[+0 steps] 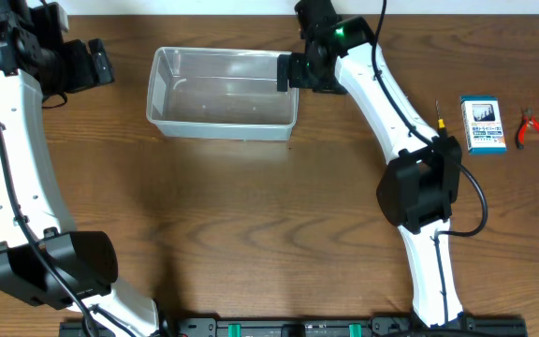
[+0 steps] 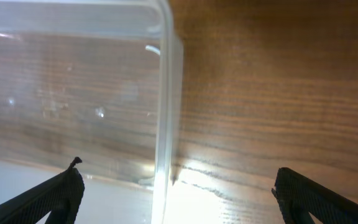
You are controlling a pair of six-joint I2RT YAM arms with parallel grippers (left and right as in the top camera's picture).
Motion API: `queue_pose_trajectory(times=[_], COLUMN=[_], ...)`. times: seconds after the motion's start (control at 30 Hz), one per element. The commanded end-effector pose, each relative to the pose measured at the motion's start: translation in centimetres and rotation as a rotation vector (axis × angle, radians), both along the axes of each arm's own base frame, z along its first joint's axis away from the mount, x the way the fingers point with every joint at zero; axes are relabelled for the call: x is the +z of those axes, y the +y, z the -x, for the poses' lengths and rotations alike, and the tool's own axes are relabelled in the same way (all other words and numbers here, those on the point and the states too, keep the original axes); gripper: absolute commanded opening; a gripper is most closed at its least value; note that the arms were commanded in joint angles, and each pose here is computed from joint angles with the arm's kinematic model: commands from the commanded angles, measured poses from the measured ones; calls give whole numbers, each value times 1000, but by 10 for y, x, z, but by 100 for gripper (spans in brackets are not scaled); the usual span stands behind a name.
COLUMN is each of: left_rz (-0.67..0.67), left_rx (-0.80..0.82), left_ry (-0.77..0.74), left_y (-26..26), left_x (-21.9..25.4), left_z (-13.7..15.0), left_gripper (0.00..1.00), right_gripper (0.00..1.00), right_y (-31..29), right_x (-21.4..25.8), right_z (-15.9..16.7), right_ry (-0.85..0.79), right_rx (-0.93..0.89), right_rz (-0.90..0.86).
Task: Pack container
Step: 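Lower the right gripper onto the container's right wall and close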
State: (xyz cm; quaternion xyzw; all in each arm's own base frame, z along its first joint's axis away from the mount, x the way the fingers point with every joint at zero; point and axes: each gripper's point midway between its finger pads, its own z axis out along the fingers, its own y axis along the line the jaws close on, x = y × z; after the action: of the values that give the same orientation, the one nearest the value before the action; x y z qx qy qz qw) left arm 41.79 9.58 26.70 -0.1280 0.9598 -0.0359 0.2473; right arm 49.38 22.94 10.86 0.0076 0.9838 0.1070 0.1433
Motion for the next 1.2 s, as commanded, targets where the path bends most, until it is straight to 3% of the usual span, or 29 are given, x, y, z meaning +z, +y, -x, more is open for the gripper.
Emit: queue_pose_trajectory(times=[0.0, 0.13, 0.4, 0.5, 0.63, 1.17], left_rz=[-2, -3, -2, -2, -2, -2], left_rx=[15, 15, 15, 15, 15, 15], left_ry=[-8, -8, -8, -8, -7, -7], left_y=[3, 3, 3, 3, 3, 3], left_x=[4, 4, 4, 4, 4, 4], left_z=[0, 0, 0, 0, 0, 1], left_gripper=[98, 98, 98, 98, 98, 98], right_gripper=[99, 99, 75, 70, 54, 21], right_y=[11, 14, 14, 14, 14, 15], right_x=[-17, -34, -38, -38, -38, -37], right_z=[7, 15, 19, 19, 18, 16], right_ry=[43, 87, 102, 104, 102, 90], right_rx=[25, 46, 48, 48, 48, 47], right_rz=[10, 34, 42, 43, 42, 36])
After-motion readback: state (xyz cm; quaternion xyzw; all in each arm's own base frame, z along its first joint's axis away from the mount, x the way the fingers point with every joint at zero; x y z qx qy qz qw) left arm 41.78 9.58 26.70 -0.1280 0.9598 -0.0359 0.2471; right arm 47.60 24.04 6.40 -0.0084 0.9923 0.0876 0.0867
